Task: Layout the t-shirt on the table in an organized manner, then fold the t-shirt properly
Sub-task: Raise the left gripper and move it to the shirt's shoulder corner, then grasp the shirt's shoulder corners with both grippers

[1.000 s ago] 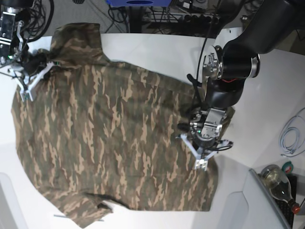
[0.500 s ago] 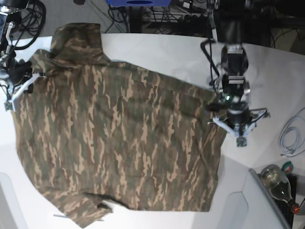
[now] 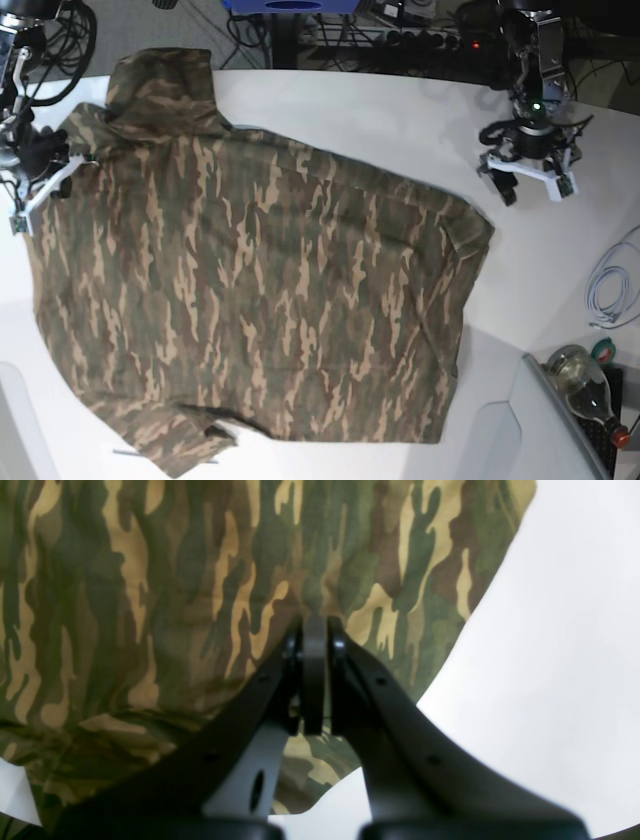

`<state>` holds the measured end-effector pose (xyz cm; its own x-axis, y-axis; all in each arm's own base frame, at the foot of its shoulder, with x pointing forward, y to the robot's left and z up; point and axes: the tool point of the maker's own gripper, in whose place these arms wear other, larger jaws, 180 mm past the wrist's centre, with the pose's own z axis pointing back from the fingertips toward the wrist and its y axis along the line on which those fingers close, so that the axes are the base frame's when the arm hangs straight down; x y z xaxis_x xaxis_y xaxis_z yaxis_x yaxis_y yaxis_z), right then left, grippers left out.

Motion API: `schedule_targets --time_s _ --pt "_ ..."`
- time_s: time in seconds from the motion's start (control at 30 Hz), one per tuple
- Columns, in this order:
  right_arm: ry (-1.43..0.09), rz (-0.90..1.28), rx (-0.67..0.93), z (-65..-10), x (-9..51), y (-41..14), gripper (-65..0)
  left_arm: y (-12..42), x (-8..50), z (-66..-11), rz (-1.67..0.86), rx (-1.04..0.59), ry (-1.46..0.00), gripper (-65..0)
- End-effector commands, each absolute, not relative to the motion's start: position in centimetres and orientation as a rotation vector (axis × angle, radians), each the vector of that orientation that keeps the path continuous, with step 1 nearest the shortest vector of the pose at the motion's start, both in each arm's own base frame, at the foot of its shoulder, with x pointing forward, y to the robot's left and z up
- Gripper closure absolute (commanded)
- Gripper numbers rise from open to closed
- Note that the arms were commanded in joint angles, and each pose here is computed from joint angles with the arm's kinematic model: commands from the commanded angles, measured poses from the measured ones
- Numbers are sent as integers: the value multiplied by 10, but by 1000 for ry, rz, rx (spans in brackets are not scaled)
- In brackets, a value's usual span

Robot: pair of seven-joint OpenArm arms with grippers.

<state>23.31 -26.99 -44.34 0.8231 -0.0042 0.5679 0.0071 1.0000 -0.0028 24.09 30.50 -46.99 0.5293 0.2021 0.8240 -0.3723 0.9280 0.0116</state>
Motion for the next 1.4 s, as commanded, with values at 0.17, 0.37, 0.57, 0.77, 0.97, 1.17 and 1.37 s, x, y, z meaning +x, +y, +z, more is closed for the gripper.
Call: schedule_targets --time_s 0.17,0.37,0.57,0.77,0.97,1.17,1.37 --pt "-649 5 -15 -432 243 -274 -14 285 261 -457 319 29 -1081 -471" --pt "-643 3 -14 -434 241 -274 -14 271 278 -424 379 -142 -1222 -416" --pt "-643 3 -14 -434 241 -274 -14 280 302 -441 423 -139 -1195 -403" --pt "-642 1 -15 -434 241 -275 -12 260 314 -449 366 -176 -1164 -402" --pt "-642 1 -15 -434 241 -275 -12 255 310 -465 364 -181 -1116 -247" --pt "-644 -2 -17 -434 241 -276 -12 256 301 -462 356 -175 -1121 -35" --pt "-705 -75 -35 -416 237 -283 -17 246 275 -449 315 -183 -1138 0"
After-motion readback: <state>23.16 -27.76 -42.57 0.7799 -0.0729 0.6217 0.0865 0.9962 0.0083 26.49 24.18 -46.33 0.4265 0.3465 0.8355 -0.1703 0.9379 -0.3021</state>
